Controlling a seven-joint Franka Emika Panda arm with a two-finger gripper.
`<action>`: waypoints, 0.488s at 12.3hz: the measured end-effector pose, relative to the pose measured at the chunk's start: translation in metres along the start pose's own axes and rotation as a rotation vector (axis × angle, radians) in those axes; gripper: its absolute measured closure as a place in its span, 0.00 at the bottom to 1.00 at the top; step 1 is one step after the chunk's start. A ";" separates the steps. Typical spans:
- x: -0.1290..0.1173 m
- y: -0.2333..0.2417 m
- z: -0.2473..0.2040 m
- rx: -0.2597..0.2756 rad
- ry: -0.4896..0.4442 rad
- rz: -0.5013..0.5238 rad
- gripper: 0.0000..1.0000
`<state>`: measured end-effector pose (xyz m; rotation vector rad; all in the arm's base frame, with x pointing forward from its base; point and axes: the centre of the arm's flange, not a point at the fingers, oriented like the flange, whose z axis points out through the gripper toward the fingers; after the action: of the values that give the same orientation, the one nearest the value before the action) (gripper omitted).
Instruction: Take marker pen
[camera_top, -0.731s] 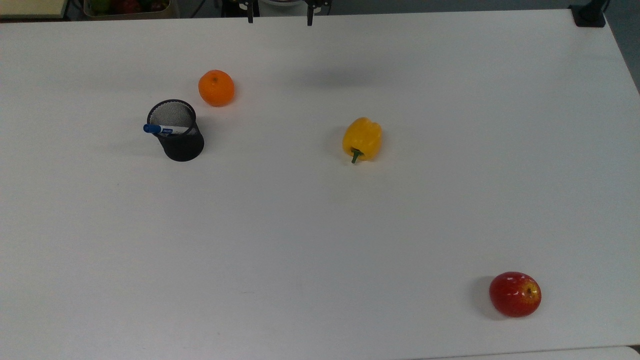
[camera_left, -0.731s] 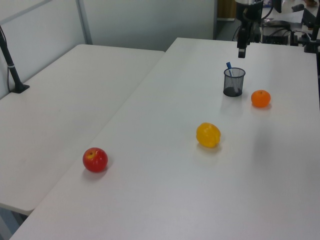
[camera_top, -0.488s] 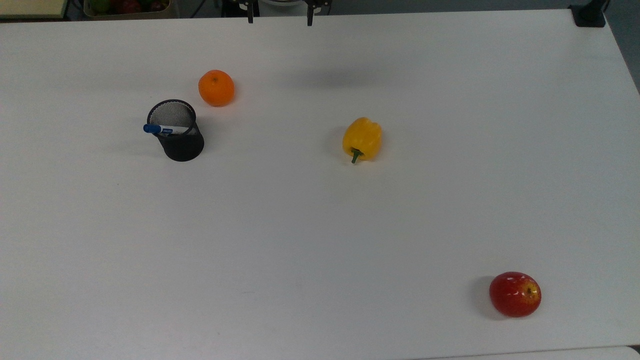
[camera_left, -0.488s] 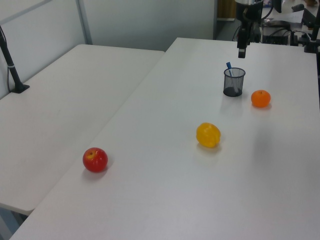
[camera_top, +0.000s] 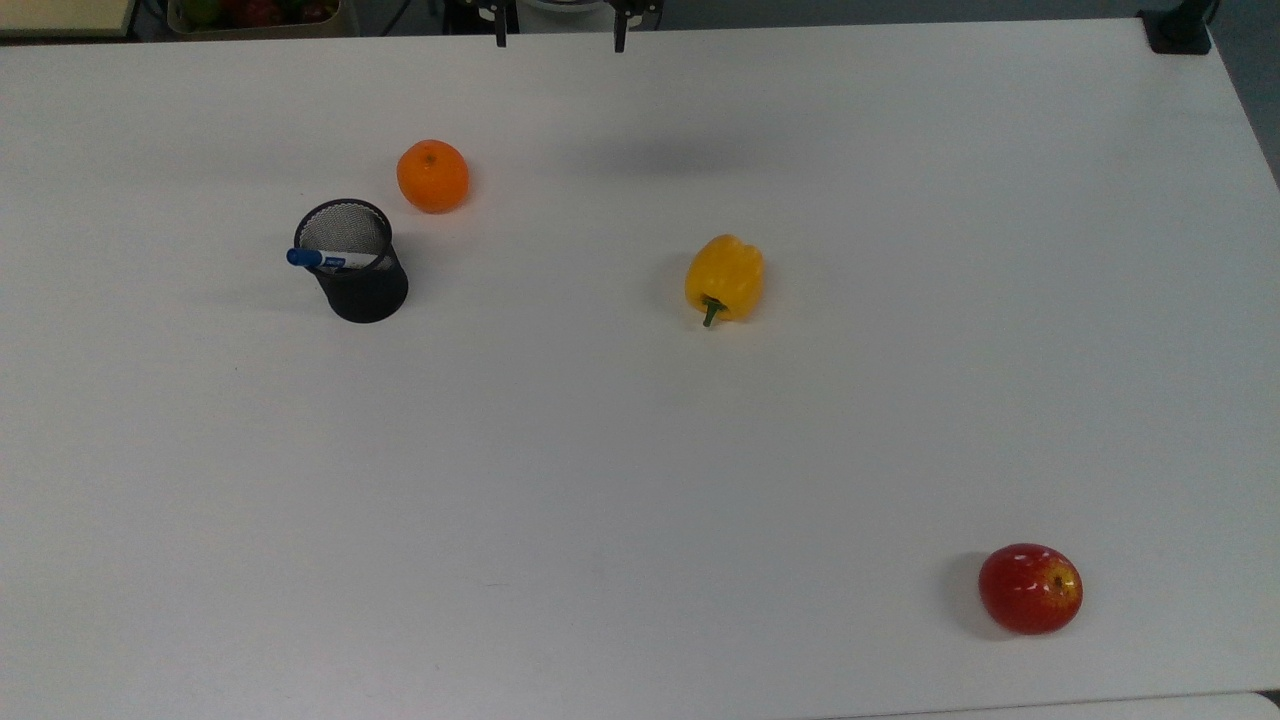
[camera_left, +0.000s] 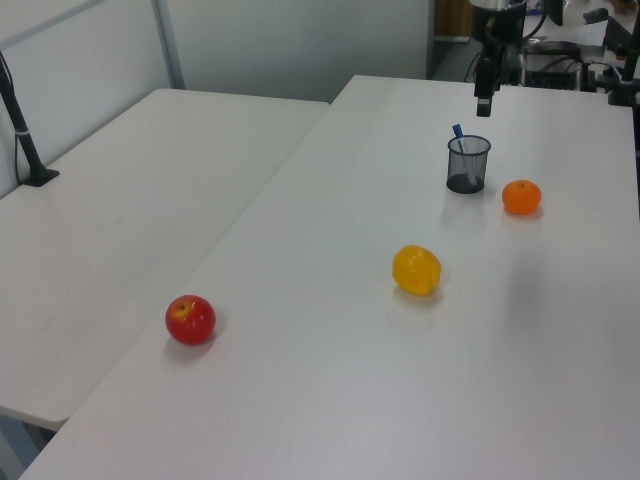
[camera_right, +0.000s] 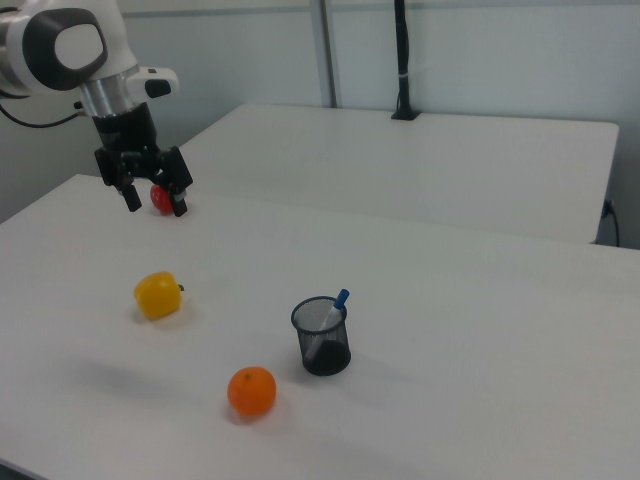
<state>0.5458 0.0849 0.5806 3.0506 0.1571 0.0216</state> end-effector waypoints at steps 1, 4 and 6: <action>0.000 0.000 0.000 0.000 0.000 0.001 0.00; 0.001 0.009 0.002 0.000 -0.003 0.016 0.00; 0.002 0.024 0.005 -0.001 -0.009 0.043 0.00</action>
<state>0.5499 0.0609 0.5777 3.0523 0.0908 0.0106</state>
